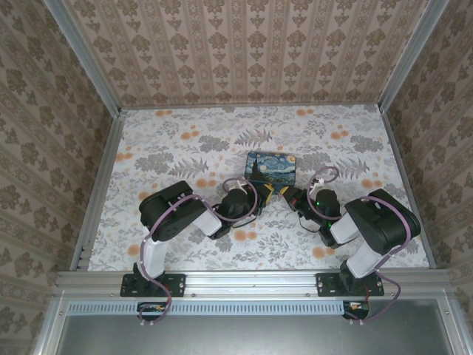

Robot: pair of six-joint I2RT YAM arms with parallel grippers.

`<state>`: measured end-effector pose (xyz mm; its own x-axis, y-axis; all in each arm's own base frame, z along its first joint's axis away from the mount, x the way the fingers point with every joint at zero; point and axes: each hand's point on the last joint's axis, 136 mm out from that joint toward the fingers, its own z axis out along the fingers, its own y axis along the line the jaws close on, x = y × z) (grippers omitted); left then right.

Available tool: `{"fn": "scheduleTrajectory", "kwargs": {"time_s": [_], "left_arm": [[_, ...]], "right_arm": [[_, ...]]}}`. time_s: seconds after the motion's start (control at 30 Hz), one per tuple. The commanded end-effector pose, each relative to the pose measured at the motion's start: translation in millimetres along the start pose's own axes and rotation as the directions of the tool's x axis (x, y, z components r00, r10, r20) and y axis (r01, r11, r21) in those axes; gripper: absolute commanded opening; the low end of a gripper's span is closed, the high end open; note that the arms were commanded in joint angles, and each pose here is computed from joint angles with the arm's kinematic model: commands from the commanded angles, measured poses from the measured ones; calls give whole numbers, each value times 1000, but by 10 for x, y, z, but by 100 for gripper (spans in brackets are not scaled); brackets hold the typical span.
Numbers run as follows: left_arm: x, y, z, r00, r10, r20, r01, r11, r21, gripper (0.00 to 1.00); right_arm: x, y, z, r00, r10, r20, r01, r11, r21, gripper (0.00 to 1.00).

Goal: Unlock the padlock with the key

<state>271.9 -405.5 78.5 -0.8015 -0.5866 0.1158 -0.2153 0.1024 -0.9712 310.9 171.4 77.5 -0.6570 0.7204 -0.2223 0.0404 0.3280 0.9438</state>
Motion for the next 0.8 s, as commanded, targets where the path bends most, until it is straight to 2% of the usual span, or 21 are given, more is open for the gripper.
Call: {"fn": "scheduleTrajectory", "kwargs": {"time_s": [0.0,0.2,0.47,0.77], "left_arm": [[341,-662,-7,994,-6,-109,27,981,192,0],[329,-651,-5,995,-10,-104,29,981,191,0],[349,-672,41,994,-15,-111,37,980,196,0],[366,-699,28,993,-14,-114,37,979,202,0]], "right_arm": [[142,-66,-3,999,6,-50,-6,1000,12,0],[158,-82,-1,999,21,-47,-20,1000,16,0],[182,98,1,998,60,-31,-61,998,-25,0],[150,-46,22,998,69,1,-69,997,19,0]]}}
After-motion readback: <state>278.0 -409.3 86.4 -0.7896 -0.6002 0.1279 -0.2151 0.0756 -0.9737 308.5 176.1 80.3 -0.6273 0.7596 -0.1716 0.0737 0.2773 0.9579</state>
